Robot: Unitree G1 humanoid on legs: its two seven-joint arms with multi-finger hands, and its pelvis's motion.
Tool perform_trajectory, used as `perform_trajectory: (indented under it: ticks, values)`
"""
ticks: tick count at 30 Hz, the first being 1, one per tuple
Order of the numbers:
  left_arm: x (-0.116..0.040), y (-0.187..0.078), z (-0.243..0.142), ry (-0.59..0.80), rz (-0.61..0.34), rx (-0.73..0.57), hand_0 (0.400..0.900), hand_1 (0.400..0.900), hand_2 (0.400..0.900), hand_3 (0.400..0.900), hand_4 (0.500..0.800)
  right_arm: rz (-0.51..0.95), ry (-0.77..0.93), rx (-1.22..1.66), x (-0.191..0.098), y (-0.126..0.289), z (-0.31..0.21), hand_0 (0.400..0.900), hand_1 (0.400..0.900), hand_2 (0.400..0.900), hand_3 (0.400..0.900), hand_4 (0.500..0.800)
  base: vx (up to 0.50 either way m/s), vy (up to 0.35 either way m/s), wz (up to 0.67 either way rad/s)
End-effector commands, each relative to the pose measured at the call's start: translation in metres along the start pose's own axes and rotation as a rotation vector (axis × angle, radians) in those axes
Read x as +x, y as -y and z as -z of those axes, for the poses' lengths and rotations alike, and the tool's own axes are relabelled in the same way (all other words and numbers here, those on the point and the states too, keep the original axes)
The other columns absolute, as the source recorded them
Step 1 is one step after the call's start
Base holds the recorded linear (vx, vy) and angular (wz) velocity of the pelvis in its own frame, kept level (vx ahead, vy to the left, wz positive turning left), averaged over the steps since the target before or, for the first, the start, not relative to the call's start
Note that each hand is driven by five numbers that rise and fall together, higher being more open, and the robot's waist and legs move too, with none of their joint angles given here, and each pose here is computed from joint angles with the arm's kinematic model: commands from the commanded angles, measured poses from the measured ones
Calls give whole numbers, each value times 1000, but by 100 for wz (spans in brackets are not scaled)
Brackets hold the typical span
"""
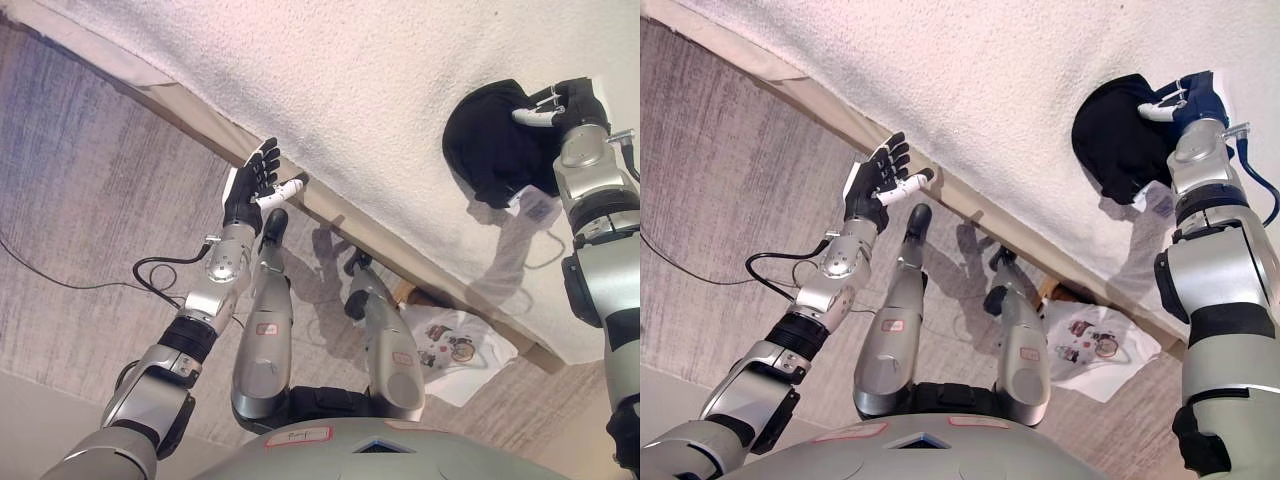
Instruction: Put the clothes on the bed into the basket.
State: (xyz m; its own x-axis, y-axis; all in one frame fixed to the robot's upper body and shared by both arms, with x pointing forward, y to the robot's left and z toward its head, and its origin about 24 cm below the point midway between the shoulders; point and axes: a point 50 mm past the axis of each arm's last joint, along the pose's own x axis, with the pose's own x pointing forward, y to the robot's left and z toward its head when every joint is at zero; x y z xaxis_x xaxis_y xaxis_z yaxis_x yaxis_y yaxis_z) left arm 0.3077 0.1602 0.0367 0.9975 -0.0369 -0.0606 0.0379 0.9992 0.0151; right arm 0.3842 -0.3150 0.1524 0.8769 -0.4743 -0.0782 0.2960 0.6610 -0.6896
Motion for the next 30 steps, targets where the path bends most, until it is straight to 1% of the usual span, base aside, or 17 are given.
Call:
perform_trajectory:
  ticks: [1,9,10,11,14,15,17,20,23,28,30]
  values:
    - [-5,-1,-21,133,-2,-51,900,900,900,900,800,111,111,42,2,23,-28,400,400,400,400,500,-9,25,-4]
    - [-10,-11,-12,107,-43,-42,900,900,900,900,800,93,146,122,-4,1,-13,400,400,400,400,500,21,44,-10]
    - [-10,-13,-12,107,-61,-45,900,900,900,900,800,74,194,147,-10,-16,-21,400,400,400,400,500,29,108,-34]
    - [-13,-19,-9,101,-85,-35,900,900,900,900,800,56,238,153,-17,-24,-15,400,400,400,400,500,23,142,-46]
    - [-17,-23,-4,84,-106,-36,900,900,900,900,800,41,278,160,-28,-33,-6,400,400,400,400,500,8,97,-34]
    - [-19,-25,-3,82,-111,-33,900,900,900,900,800,41,318,175,-34,-33,-7,400,400,400,400,500,2,143,-55]
    - [-25,-30,3,65,-121,-37,900,900,900,900,800,12,335,200,-53,-45,16,400,400,400,400,500,-19,150,-64]
    - [-29,-34,8,46,-125,-35,900,900,900,900,800,24,350,195,-63,-41,26,400,400,400,400,500,-24,90,-47]
    - [-35,-37,14,33,-120,-21,900,900,900,900,800,83,342,186,-75,-26,47,400,400,400,400,500,-29,80,-40]
    - [-38,-35,19,10,-102,-4,900,900,900,900,800,129,317,176,-82,-15,62,400,400,400,400,500,-49,54,-39]
    - [-39,-35,22,-3,-96,-2,900,900,900,900,800,156,280,169,-83,-9,73,400,400,400,400,500,-69,52,-54]
